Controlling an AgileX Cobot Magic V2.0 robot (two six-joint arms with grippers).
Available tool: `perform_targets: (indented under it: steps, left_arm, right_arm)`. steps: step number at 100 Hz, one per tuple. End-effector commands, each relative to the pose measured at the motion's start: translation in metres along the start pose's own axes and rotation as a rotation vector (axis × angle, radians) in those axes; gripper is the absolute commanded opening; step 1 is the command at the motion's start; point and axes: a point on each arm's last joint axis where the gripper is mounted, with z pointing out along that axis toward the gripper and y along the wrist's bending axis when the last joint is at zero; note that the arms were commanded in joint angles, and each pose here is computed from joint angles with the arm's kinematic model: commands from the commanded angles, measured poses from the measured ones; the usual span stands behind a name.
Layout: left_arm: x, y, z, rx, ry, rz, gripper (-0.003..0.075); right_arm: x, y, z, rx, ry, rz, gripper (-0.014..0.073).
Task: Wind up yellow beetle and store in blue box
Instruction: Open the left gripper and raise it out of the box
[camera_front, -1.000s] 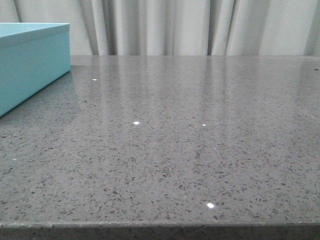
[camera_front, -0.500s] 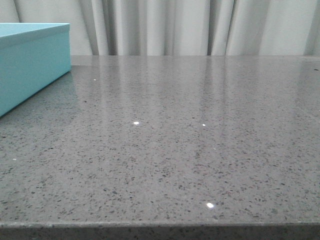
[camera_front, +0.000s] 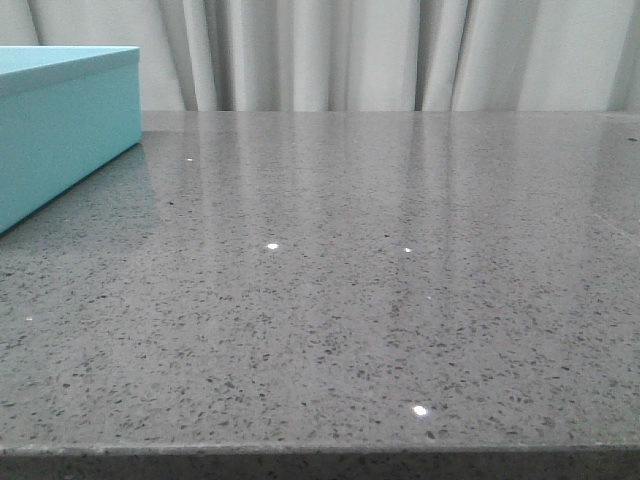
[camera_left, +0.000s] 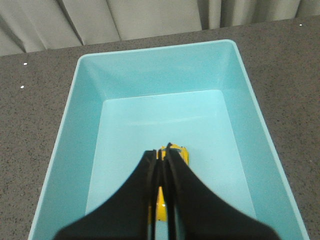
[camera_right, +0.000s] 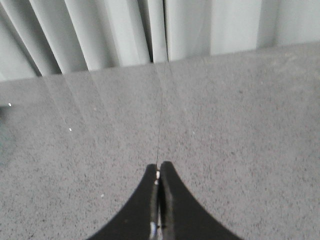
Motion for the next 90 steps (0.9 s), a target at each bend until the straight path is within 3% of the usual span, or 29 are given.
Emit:
perform_targets:
  steps: [1, 16, 43, 56, 90]
  left_arm:
    - [-0.001, -0.004, -0.019, 0.005, -0.14, 0.0, -0.002]
    - [0.025, -0.01, -0.033, 0.017, -0.204, -0.002, -0.002]
    - [0.075, -0.016, -0.057, 0.027, -0.252, -0.008, -0.002]
    - [0.089, -0.017, -0.069, 0.025, -0.288, -0.009, -0.002]
    - [0.116, -0.021, -0.096, 0.04, -0.39, -0.039, -0.002]
  right_arm:
    - [-0.01, 0.003, -0.008, -0.055, -0.143, -0.059, -0.0059]
    - [-0.001, 0.001, -0.015, -0.085, -0.196, -0.07, -0.0059]
    - [0.023, -0.006, -0.01, -0.066, -0.146, -0.078, -0.0059]
    - [0.034, -0.009, -0.01, -0.062, -0.133, -0.08, -0.0059]
    - [0.041, -0.013, -0.026, -0.1, -0.25, -0.1, -0.0059]
